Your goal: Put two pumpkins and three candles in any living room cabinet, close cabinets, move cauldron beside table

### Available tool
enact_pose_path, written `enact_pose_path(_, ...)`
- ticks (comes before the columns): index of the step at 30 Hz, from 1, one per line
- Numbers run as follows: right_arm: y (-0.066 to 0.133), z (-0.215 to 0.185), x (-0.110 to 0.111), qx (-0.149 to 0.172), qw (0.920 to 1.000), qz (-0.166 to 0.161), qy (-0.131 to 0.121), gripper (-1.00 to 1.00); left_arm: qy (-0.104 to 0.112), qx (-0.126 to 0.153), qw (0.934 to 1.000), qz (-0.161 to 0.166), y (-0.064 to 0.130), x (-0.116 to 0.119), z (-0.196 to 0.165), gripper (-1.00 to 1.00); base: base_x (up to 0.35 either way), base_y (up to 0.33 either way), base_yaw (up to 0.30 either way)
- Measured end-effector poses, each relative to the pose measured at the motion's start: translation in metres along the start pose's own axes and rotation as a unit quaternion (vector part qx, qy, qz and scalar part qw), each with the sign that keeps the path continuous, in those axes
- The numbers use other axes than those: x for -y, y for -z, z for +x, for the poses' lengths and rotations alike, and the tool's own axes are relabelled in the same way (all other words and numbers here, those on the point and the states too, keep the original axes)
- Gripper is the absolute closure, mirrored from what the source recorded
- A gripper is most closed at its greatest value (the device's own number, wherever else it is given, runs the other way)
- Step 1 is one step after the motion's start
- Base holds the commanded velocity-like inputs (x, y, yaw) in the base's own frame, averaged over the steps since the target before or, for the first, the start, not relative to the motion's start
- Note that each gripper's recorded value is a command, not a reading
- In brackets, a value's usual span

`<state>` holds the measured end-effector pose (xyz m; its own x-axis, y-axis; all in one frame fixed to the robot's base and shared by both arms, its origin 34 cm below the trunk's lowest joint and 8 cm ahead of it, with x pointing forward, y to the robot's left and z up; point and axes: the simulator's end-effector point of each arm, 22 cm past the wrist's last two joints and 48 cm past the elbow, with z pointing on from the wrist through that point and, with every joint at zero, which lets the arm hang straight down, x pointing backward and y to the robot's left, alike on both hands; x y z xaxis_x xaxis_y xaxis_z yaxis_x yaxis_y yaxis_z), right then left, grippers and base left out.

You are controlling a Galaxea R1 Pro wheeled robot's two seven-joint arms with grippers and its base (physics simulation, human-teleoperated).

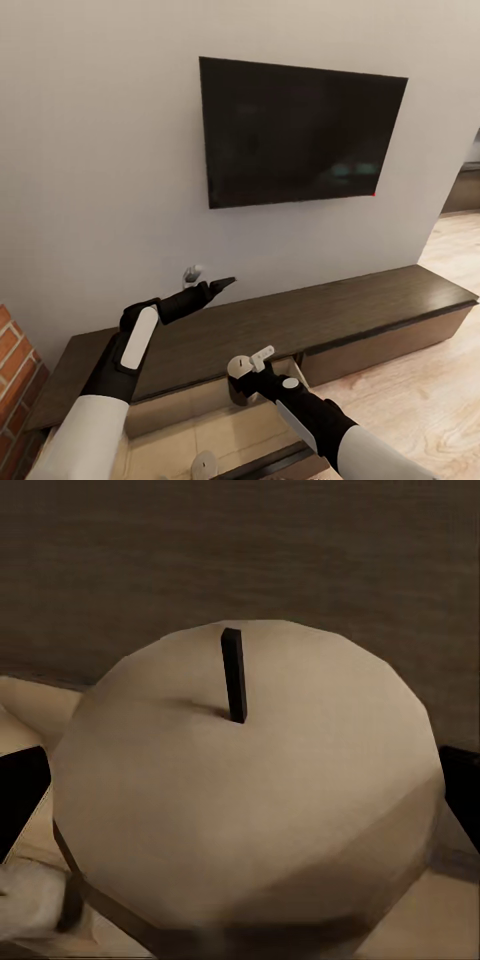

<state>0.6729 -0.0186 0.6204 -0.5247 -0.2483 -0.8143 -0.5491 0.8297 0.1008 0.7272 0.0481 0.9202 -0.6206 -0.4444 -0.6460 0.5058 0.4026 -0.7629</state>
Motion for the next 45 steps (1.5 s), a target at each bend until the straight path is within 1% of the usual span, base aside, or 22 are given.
enact_pose_path(8,0.001,-0.003,0.000,0.002,1.0000,0.002,0.001,1.00,-0.001,0.000,1.0000,0.001,0.000,0.004,0.000,-1.00,-0.278,-0.102,0.253)
enact_pose_path(11,0.002,-0.004,0.003,0.004,1.0000,0.004,0.003,1.00,-0.002,0.002,1.0000,0.002,0.000,0.005,-0.002,-1.00,-0.030,-0.117,0.248)
enact_pose_path(19,0.004,-0.006,0.004,0.006,1.0000,0.007,0.004,1.00,-0.004,0.002,1.0000,0.003,0.000,0.008,-0.002,-1.00,-0.001,-0.311,0.243)
enact_pose_path(22,0.004,-0.006,0.010,0.006,0.9998,0.020,0.004,1.00,-0.004,0.003,1.0000,0.004,0.001,0.009,-0.003,-1.00,0.000,-0.328,0.241)
enact_pose_path(25,0.006,-0.007,0.023,0.008,0.9987,0.049,0.005,1.00,-0.004,0.004,1.0000,0.004,0.001,0.010,-0.004,-1.00,0.000,-0.328,0.224)
enact_pose_path(28,0.007,-0.007,0.028,0.008,0.9980,0.062,0.005,1.00,-0.005,0.004,1.0000,0.005,0.001,0.011,-0.004,-1.00,0.000,-0.286,0.211)
enact_pose_path(35,0.007,0.008,0.038,-0.008,0.9972,0.075,0.004,1.00,-0.005,0.004,1.0000,0.006,0.001,0.012,-0.004,-1.00,0.000,-0.054,0.063)
enact_pose_path(43,0.007,0.023,0.041,-0.025,0.9967,0.077,0.001,1.00,-0.005,0.005,1.0000,0.006,0.001,0.012,-0.004,-1.00,0.000,-0.001,0.002)
enact_pose_path(45,0.008,0.034,0.044,-0.034,0.9962,0.081,-0.002,1.00,-0.006,0.007,0.9999,0.006,0.001,0.012,-0.005,-1.00,0.000,0.000,0.000)
